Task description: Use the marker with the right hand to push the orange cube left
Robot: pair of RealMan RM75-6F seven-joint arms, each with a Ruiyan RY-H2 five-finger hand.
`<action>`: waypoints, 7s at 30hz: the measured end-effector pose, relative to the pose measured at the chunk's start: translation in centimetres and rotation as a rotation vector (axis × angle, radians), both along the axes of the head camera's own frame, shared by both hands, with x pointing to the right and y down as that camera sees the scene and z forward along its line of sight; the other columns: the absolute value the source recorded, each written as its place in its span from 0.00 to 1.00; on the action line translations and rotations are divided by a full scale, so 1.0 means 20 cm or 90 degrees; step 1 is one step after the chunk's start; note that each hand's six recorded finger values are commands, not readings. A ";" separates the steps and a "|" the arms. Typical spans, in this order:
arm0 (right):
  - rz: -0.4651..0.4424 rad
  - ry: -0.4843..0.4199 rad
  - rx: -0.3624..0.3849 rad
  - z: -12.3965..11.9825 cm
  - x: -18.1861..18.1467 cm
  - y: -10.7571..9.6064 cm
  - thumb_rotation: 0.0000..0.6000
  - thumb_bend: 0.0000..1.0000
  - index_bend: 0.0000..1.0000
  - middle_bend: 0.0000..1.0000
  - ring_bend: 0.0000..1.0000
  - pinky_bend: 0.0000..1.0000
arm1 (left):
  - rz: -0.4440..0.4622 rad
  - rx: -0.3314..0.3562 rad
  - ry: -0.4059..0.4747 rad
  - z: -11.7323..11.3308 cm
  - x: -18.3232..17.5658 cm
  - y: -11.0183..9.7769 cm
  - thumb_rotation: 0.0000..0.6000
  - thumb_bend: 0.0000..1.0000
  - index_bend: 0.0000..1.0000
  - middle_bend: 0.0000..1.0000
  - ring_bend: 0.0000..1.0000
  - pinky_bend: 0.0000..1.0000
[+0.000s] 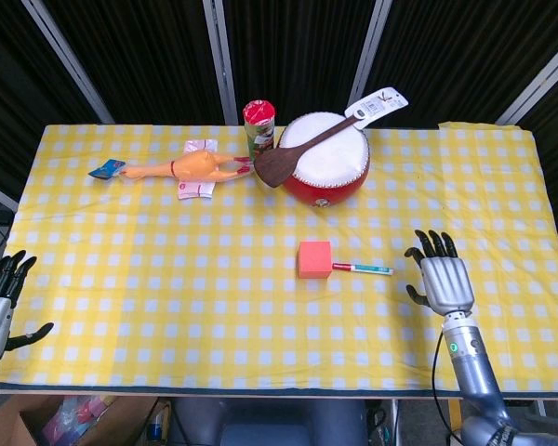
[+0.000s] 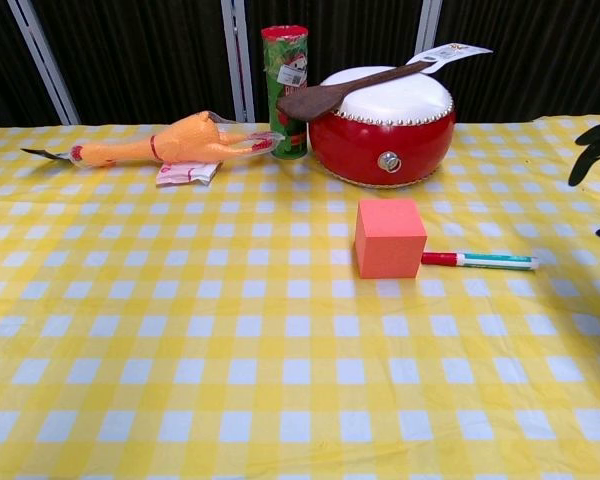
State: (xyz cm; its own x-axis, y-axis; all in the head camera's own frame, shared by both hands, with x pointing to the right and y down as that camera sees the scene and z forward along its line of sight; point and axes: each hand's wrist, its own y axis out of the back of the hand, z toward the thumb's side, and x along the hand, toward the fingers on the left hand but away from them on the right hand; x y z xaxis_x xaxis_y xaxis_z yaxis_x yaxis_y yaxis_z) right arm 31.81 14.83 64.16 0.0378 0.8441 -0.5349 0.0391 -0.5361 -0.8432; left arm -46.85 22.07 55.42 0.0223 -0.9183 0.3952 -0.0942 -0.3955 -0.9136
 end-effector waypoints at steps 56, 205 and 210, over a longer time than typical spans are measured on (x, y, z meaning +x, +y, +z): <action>0.081 -0.020 -0.058 0.48 -0.24 -0.06 1.00 0.34 0.45 0.16 0.00 0.00 | -0.028 -0.010 -0.004 0.01 -0.04 0.00 1.00 0.00 0.00 0.00 0.00 0.00; -0.001 -0.117 -0.059 0.44 -0.93 -0.13 1.00 0.58 0.70 0.25 0.01 0.02 | -0.020 -0.044 0.045 -0.01 -0.03 0.03 1.00 0.00 0.00 0.00 0.00 0.00; -0.008 -0.123 -0.061 0.45 -0.98 -0.13 1.00 0.58 0.70 0.25 0.01 0.02 | -0.018 -0.046 0.044 -0.01 -0.02 0.03 1.00 0.00 0.00 0.00 0.00 0.00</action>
State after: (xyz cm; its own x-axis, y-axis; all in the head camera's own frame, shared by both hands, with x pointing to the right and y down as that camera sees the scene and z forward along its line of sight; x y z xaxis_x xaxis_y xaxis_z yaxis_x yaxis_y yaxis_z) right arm 12.21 12.33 73.15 0.1575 0.7884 -0.5947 0.1876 -0.6151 -0.7658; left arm -47.33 22.69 55.30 0.0268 -0.8882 0.4586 -0.1675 -0.4562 -0.8739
